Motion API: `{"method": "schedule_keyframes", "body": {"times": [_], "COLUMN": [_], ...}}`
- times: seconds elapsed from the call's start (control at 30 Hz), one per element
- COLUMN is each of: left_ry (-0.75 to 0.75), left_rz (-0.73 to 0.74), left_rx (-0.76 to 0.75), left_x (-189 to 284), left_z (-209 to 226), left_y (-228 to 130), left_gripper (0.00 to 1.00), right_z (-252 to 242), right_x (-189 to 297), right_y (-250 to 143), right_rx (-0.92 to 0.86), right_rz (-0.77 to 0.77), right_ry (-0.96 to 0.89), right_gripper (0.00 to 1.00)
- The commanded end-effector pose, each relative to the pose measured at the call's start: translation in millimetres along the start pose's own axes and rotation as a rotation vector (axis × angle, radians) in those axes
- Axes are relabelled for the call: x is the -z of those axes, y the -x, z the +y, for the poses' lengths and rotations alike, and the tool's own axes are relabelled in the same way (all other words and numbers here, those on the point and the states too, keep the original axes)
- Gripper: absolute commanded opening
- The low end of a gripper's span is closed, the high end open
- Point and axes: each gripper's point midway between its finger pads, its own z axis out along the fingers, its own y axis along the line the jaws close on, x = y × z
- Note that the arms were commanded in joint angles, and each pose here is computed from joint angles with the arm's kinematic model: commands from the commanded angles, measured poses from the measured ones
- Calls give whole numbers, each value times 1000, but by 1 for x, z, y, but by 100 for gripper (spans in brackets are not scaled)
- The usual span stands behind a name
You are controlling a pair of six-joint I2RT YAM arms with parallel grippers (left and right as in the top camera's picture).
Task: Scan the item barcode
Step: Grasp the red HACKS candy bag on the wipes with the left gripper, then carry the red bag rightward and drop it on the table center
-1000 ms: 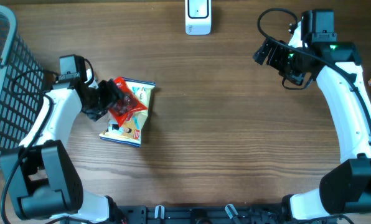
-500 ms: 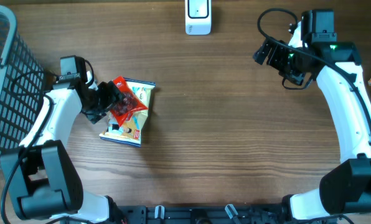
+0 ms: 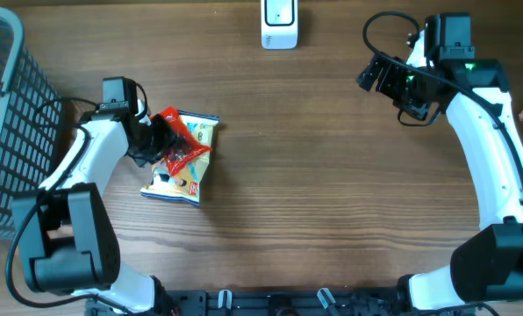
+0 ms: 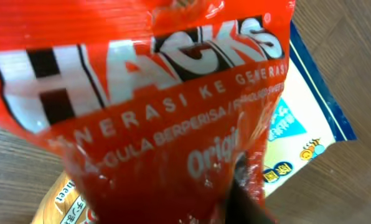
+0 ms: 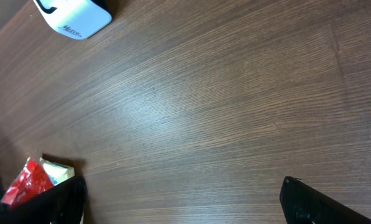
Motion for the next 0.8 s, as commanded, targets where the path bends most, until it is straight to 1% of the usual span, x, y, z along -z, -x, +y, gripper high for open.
{"method": "schedule_keyframes", "body": {"times": [0.0,0.13,0.23,0.33,0.43,0.5,0.53,0.63,0.77], "left_ry": [53,56,18,-39,-38,7,55,202,318], "left_rz": [27,24,-12,-31,-34,-40,-59,-172,-341], "left_rx": [48,70,41,-30,-143,-231,-276,-356,-442], "left_x": [1,32,66,84,86,78,73,62,47], "left_z": [18,14,-7,-34,-60,-74,-80,-93,-116], "left_y": [-1,5,7,-7,-30,-47,-55,-76,-101], "left_gripper": [4,4,4,4,4,4,4,4,4], "right_z": [-3,-3,-3,-3,-3,-3,-3,-3,-3], "right_x": [-4,-4,-4,-4,-4,-4,-4,-4,-4], "right_y": [1,1,1,1,1,1,1,1,1], "right_rx": [-7,-7,-7,-6,-7,-7,-6,-6,-6], "right_rz": [-2,-1,-2,-2,-2,-2,-2,-2,-2], "right_ry": [-16,-17,-16,-16,-16,-16,-16,-16,-16], "right_gripper": [100,100,100,100,100,100,100,100,100]}}
